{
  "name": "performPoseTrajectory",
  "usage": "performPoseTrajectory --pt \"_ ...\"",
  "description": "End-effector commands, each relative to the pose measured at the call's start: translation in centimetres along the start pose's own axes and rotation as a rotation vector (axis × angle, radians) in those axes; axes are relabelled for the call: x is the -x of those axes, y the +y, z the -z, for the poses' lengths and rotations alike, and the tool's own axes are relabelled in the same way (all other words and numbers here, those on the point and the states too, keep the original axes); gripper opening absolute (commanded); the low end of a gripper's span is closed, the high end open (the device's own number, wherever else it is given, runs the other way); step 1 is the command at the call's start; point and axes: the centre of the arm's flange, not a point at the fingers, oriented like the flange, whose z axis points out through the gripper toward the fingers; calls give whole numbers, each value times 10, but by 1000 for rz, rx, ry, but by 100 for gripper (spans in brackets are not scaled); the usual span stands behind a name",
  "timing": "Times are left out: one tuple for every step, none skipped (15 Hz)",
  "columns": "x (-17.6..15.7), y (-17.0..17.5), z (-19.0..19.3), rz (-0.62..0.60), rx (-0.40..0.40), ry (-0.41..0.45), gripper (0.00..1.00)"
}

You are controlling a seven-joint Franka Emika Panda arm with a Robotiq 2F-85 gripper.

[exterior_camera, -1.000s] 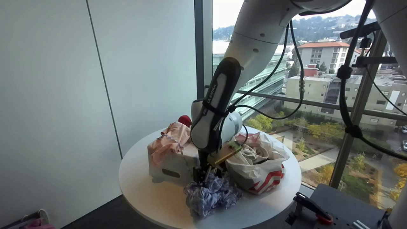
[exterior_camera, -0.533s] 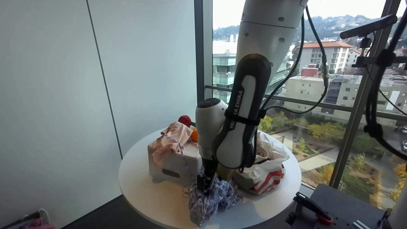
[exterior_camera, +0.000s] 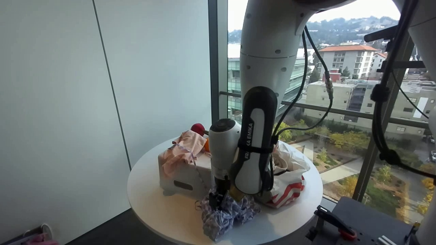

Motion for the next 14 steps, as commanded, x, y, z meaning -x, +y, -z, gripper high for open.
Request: performPoseTrajectory --pt "-8 -10 -25 -7 -35 -3 100" --pt "-9 -10 -33 -8 -28 -4 100" --pt "-10 -10 -39 -3 -15 0 100" --pt "-11 -9 -43 -5 -13 -2 100" --pt "-12 -7 -47 -11 -9 -2 100" --pt "-12 -6 -50 -11 -9 -1 78" --pt "-12 -6 -51 -8 -11 -1 73" --pt "-11 -7 -51 -3 -16 2 66" --pt "-11 -8 -50 0 -22 4 59" --pt "-11 -10 -48 4 -25 10 50" --pt "-10 -11 -46 5 -28 12 43" --pt "-8 -12 -43 7 -33 13 35" --pt "-7 -12 -41 4 -33 13 29" --pt "-4 -11 -37 6 -35 17 20"
